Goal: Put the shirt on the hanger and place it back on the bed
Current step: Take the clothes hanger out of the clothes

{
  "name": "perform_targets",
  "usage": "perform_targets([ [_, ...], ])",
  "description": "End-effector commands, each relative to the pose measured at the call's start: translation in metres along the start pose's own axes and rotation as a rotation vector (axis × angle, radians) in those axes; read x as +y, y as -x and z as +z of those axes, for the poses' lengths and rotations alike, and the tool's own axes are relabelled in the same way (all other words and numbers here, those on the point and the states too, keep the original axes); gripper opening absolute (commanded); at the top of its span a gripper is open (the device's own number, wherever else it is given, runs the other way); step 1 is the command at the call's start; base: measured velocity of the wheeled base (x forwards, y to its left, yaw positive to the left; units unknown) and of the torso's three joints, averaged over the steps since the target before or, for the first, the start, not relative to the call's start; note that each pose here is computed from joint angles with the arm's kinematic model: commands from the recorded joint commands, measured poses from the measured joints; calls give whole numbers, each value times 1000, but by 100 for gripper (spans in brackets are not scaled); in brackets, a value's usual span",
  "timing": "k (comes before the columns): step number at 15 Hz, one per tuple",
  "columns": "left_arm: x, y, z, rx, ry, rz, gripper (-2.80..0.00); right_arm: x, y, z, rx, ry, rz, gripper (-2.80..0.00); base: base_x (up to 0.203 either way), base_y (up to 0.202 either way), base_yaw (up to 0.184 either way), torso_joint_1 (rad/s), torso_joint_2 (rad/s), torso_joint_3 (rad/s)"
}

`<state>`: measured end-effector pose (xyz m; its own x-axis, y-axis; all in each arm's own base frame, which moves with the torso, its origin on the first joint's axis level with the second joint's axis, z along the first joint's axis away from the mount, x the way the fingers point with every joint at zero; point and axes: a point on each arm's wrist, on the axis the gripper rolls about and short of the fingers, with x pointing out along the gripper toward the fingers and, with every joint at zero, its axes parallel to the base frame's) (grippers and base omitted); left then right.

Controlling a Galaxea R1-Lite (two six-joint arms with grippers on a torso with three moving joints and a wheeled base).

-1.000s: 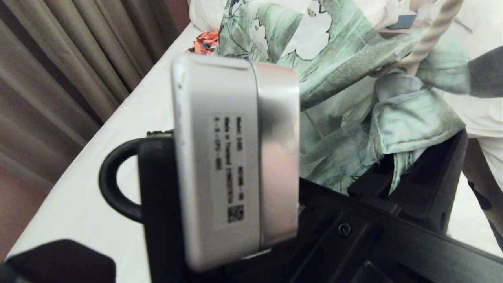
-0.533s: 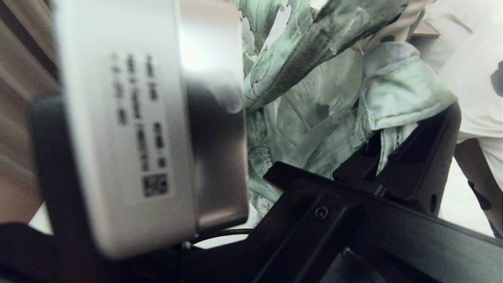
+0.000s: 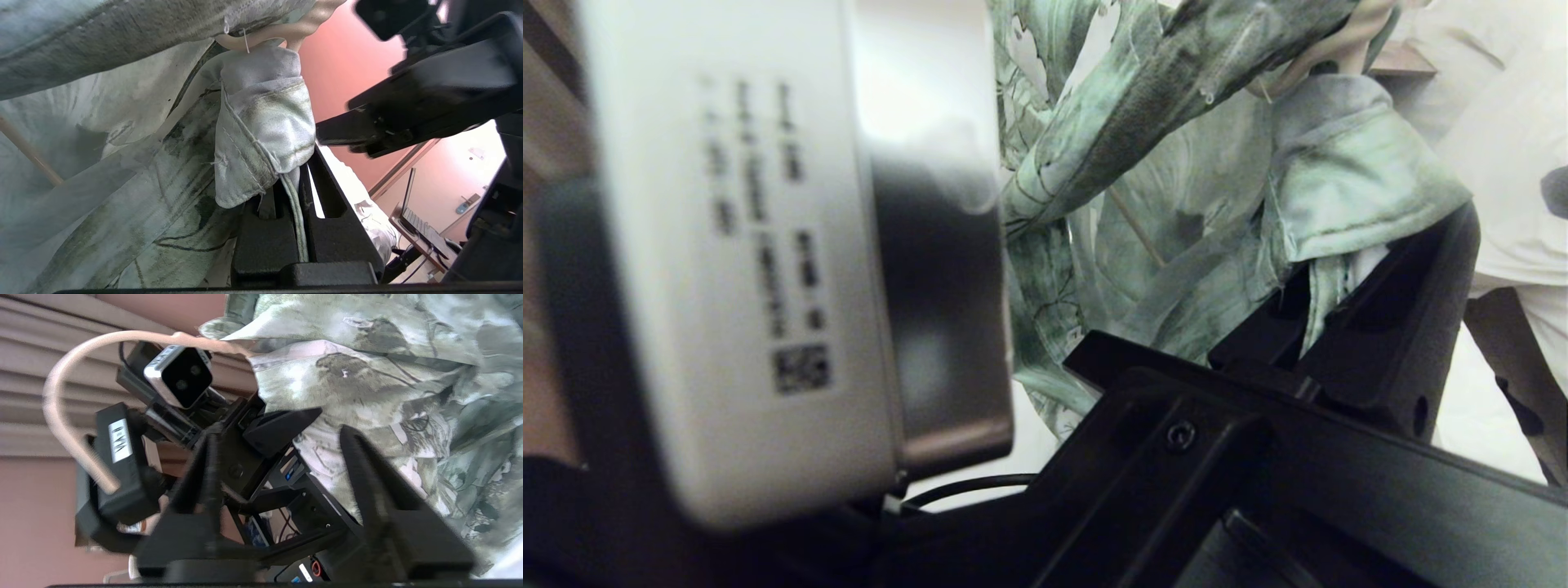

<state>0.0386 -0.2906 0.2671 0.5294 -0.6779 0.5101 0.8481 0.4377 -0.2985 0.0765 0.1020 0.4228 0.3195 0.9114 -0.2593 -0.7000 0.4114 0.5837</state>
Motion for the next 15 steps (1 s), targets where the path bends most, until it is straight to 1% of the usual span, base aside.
perform_targets([
  [1,0,0,-2,1,2,2,-280,4,14,-3,-27,4,6,0,0,0,0,0,0,0],
  [3,1,1,-6,12,-1,3,-280,6,25,-5,-73,11,-18,0,0,0,0,0,0,0],
  [6,1,0,-8,16,-3,5,-280,7,34,-7,-96,14,-25,0,0,0,0,0,0,0],
  [7,1,0,-10,20,-5,4,-280,6,39,-6,-128,11,-54,0,0,0,0,0,0,0],
  [9,1,-1,-19,41,-17,6,-280,1,43,-4,-194,-5,-139,0,0,0,0,0,0,0],
  [10,4,-3,-24,50,-28,14,-280,-6,40,-4,-201,-15,-182,0,0,0,0,0,0,0],
  [11,7,-5,-30,60,-36,21,-280,-10,35,-4,-195,-7,-200,-280,0,0,0,0,0,0],
  [12,9,-7,-37,73,-47,20,-280,-14,29,-3,-198,2,-195,-280,0,0,0,0,0,0],
  [13,9,-8,-40,79,-50,20,-280,-16,23,1,-209,10,-184,-280,0,0,0,0,0,0],
  [15,10,-8,-43,89,-55,20,-280,-20,13,7,-206,9,-189,-280,0,0,0,0,0,0],
])
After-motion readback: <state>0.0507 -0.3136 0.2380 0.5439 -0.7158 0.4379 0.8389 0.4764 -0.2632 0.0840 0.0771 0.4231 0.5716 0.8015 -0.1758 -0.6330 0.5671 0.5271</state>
